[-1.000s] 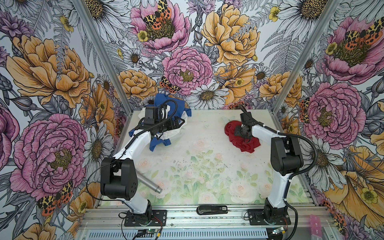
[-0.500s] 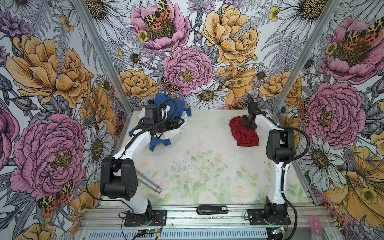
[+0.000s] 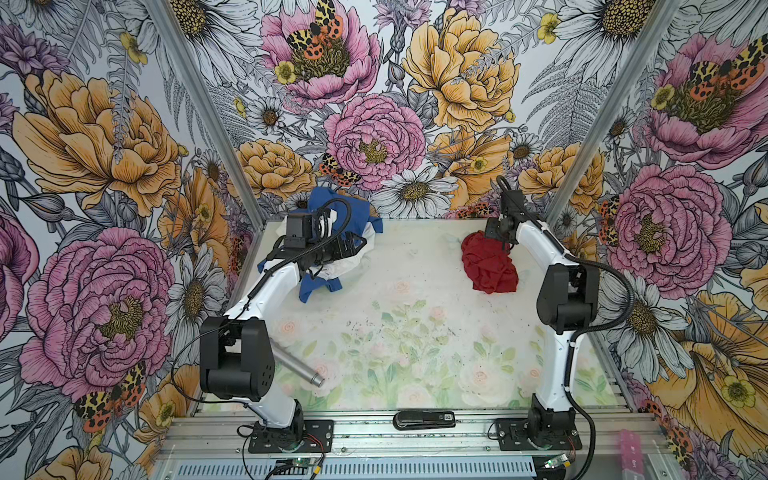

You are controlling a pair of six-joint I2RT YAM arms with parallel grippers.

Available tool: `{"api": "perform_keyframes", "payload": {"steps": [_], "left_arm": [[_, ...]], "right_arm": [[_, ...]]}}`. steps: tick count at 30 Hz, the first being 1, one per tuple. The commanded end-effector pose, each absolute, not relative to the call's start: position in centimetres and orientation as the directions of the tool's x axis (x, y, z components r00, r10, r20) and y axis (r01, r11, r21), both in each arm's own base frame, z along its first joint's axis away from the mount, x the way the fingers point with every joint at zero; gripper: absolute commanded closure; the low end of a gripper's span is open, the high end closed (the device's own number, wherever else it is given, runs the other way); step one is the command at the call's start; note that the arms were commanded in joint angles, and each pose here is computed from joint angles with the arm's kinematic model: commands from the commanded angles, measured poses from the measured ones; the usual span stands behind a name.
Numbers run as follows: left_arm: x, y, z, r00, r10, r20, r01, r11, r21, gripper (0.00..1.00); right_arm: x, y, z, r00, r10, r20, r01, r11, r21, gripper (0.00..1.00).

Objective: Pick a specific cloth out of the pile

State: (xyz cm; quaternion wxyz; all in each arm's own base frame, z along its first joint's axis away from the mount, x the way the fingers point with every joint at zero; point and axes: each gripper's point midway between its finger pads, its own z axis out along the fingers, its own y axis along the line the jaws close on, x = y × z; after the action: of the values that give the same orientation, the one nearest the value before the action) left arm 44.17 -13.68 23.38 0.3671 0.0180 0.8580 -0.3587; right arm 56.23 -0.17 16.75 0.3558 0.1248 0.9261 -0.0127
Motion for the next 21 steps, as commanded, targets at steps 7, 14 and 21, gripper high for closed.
{"api": "perform_keyframes", "payload": {"steps": [7,14,21], "left_arm": [[42.6,-11.0,29.5,-0.561,-0.211,-0.801,0.342,0.822,-0.455,0.01],[39.8,-6.0,31.2,-0.371,-0.086,-0.925,0.057,0.992,-0.115,0.01],[35.5,0.0,24.9,-0.218,-0.227,-0.949,-0.264,0.95,-0.167,0.01]], "right_arm": [[47.0,1.7,30.6,-0.31,0.223,-0.924,0.103,0.974,0.2,0.32],[37.8,0.1,28.1,-0.127,0.199,-0.972,0.108,0.977,0.186,0.3],[33.2,-2.6,21.5,-0.131,0.113,-0.985,0.21,0.974,0.084,0.31]]}}
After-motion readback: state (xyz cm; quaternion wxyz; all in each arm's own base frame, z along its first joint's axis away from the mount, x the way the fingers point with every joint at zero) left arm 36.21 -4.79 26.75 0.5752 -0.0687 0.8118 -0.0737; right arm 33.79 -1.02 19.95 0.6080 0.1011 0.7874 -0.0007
